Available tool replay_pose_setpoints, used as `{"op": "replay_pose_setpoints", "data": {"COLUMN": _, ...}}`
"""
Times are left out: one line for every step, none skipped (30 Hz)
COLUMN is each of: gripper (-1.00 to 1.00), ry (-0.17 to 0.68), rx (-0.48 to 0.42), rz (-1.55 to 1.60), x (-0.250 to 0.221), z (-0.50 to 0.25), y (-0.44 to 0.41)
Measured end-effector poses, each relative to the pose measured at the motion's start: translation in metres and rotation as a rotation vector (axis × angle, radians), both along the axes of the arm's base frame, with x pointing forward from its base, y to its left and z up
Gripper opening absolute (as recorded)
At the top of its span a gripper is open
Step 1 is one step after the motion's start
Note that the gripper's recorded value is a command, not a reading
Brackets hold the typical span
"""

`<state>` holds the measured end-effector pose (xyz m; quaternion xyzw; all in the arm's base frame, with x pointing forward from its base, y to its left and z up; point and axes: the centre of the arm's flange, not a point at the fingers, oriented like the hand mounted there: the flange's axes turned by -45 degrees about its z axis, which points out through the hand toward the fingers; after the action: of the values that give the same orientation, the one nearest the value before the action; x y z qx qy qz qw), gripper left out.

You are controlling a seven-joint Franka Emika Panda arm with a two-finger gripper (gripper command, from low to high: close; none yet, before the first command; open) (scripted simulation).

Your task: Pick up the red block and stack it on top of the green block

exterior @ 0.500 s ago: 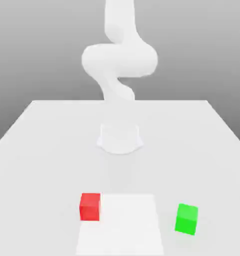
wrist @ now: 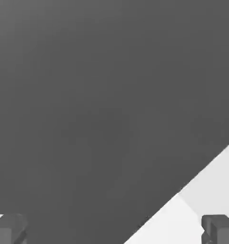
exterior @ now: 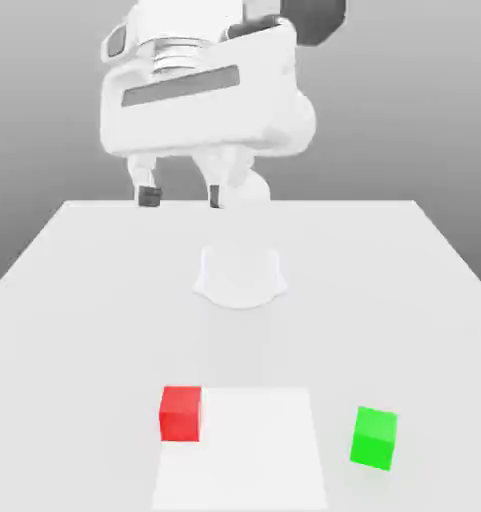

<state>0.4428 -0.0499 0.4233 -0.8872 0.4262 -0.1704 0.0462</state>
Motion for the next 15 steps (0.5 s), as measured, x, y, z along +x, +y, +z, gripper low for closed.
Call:
{"op": "replay_pose_setpoints", "data": {"gripper": 0.0, "ry": 0.023, "rx": 0.018, "rz": -0.047, "x": -0.001, "z": -0.017, "y": -0.003}}
{"op": "replay_pose_setpoints", "data": {"gripper": 0.0, "ry": 0.044, "rx": 0.035, "rz": -0.095, "x": -0.002, "z": -0.033, "y": -0.006}}
{"op": "replay_pose_setpoints", "data": {"gripper": 0.0, "ry": 0.066, "rx": 0.052, "rz": -0.143, "x": -0.004, "z": -0.049, "y": -0.009}}
{"op": "replay_pose_setpoints", "data": {"gripper": 0.0, "ry": 0.089, "rx": 0.067, "rz": -0.192, "x": -0.007, "z": -0.065, "y": -0.011}}
{"op": "replay_pose_setpoints", "data": {"gripper": 0.0, "ry": 0.111, "rx": 0.082, "rz": -0.241, "x": -0.01, "z": -0.081, "y": -0.014}}
{"op": "replay_pose_setpoints", "data": {"gripper": 0.0, "ry": 0.133, "rx": 0.096, "rz": -0.29, "x": -0.014, "z": -0.097, "y": -0.016}}
{"op": "replay_pose_setpoints", "data": {"gripper": 0.0, "ry": 0.155, "rx": 0.109, "rz": -0.339, "x": -0.019, "z": -0.113, "y": -0.018}}
{"op": "replay_pose_setpoints", "data": {"gripper": 0.0, "ry": 0.177, "rx": 0.122, "rz": -0.388, "x": -0.024, "z": -0.128, "y": -0.02}}
{"op": "replay_pose_setpoints", "data": {"gripper": 0.0, "ry": 0.199, "rx": 0.134, "rz": -0.438, "x": -0.03, "z": -0.143, "y": -0.022}}
{"op": "replay_pose_setpoints", "data": {"gripper": 0.0, "ry": 0.221, "rx": 0.146, "rz": -0.488, "x": -0.036, "z": -0.157, "y": -0.024}}
{"op": "replay_pose_setpoints", "data": {"gripper": 0.0, "ry": 0.243, "rx": 0.157, "rz": -0.54, "x": -0.042, "z": -0.171, "y": -0.026}}
{"op": "replay_pose_setpoints", "data": {"gripper": 0.0, "ry": 0.265, "rx": 0.167, "rz": -0.593, "x": -0.05, "z": -0.185, "y": -0.028}}
{"op": "replay_pose_setpoints", "data": {"gripper": 0.0, "ry": 0.287, "rx": 0.176, "rz": -0.645, "x": -0.058, "z": -0.199, "y": -0.029}}
{"op": "replay_pose_setpoints", "data": {"gripper": 0.0, "ry": 0.299, "rx": 0.181, "rz": -0.675, "x": -0.061, "z": -0.21, "y": -0.03}}
{"op": "replay_pose_setpoints", "data": {"gripper": 0.0, "ry": 0.305, "rx": 0.183, "rz": -0.687, "x": -0.063, "z": -0.221, "y": -0.03}}
